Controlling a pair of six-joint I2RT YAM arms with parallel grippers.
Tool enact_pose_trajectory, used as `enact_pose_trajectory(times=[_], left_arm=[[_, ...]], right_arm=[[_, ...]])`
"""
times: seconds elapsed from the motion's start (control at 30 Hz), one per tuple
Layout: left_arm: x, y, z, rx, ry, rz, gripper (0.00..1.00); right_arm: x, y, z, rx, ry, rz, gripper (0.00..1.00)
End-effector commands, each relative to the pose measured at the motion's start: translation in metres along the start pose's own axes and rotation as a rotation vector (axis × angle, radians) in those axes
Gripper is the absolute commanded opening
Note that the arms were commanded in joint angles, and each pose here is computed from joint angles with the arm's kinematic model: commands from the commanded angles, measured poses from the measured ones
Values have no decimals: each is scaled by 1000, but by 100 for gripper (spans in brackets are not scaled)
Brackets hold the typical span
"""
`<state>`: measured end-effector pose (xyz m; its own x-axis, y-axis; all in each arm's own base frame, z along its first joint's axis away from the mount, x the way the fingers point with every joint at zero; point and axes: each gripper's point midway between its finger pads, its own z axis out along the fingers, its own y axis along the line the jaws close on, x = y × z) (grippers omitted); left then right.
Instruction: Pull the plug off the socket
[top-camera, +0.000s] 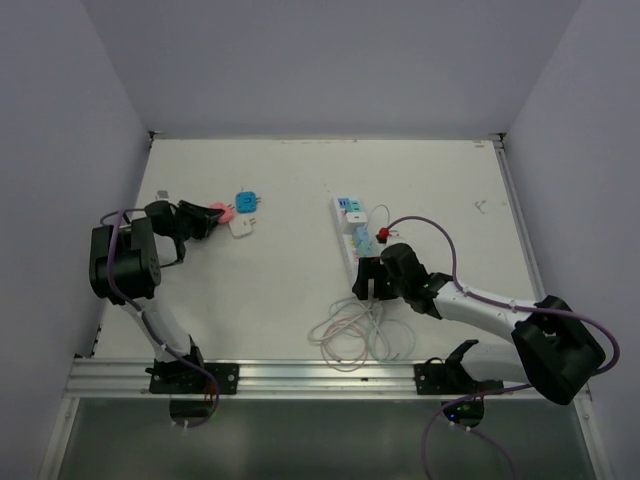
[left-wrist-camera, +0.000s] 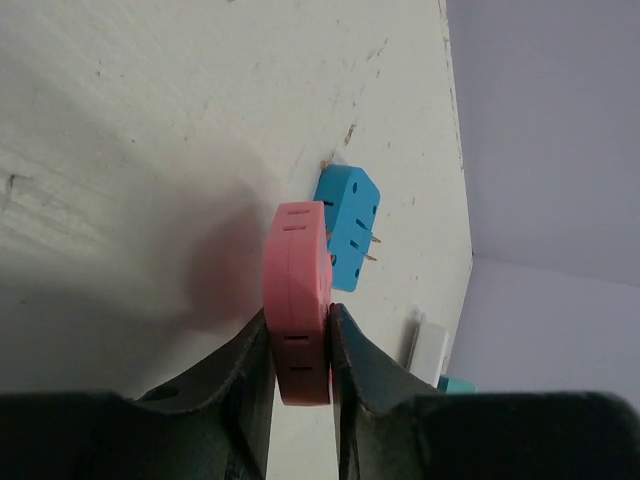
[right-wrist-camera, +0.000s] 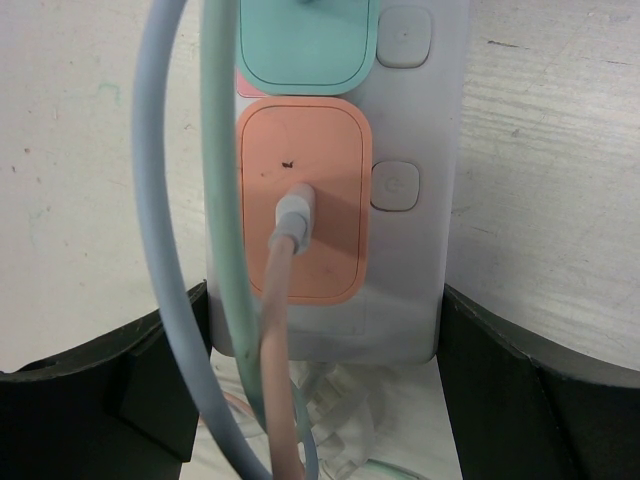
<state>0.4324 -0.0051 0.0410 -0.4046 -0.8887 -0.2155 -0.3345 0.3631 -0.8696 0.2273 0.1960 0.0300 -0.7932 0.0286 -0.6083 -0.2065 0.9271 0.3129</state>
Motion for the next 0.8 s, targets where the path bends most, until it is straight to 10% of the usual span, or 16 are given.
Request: enact_pose_trajectory(times=[0.0, 0.2, 0.47, 0.77], left_arm=[[-13, 0, 11, 17, -16, 40, 30], [-13, 13, 9, -36, -20, 10, 49], [-21, 2, -14, -109, -60, 47, 99], [-2, -8, -58, -182, -16, 122, 100]], right_arm=[[5, -9, -2, 44, 24, 13, 0], [0, -8, -3, 41, 17, -11, 0], [2, -1, -1, 8, 46, -36, 0], [5, 15, -3, -81, 70, -93, 0]])
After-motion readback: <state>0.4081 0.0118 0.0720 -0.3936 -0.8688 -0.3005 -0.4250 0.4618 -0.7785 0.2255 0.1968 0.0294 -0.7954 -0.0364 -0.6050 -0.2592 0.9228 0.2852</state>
